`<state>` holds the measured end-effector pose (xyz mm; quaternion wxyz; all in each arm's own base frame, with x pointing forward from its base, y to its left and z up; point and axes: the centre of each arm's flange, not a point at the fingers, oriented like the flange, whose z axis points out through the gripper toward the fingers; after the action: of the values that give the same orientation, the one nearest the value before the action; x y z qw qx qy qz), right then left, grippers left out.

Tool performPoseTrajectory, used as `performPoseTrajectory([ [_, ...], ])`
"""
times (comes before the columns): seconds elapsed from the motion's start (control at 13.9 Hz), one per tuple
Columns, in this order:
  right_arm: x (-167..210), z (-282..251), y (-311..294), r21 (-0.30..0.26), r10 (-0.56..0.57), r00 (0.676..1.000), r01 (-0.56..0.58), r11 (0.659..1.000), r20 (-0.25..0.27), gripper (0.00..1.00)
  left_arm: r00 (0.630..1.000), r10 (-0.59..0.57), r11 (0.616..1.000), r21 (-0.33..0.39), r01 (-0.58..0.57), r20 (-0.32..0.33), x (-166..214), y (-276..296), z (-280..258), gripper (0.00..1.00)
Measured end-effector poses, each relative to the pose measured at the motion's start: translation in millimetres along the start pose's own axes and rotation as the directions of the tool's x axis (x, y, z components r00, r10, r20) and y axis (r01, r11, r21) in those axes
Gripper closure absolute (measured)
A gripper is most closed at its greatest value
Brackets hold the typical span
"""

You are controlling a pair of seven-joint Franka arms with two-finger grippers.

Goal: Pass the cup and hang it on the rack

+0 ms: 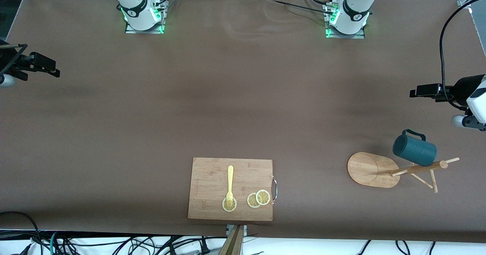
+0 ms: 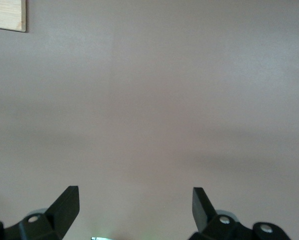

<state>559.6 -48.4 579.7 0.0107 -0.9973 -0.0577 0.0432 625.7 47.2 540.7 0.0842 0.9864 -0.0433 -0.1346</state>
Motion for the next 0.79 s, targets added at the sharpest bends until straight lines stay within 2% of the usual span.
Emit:
performPoseTrajectory([
  [0.14,0.0,0.0,0.0,0.000,0.000,1.000,0.000,1.000,0.000,0.00,0.998,0.007,1.000,0.031,-0.005,-0.059,-7.6,7.6,-19.8,0.00],
  [0.5,0.0,0.0,0.0,0.000,0.000,1.000,0.000,1.000,0.000,0.00,0.990,-0.046,0.995,0.080,0.057,-0.136,-40.8,22.6,-61.4,0.00],
  [0.79,0.0,0.0,0.0,0.000,0.000,1.000,0.000,1.000,0.000,0.00,0.985,-0.107,0.990,0.079,0.118,-0.134,-62.2,41.1,-63.5,0.00],
])
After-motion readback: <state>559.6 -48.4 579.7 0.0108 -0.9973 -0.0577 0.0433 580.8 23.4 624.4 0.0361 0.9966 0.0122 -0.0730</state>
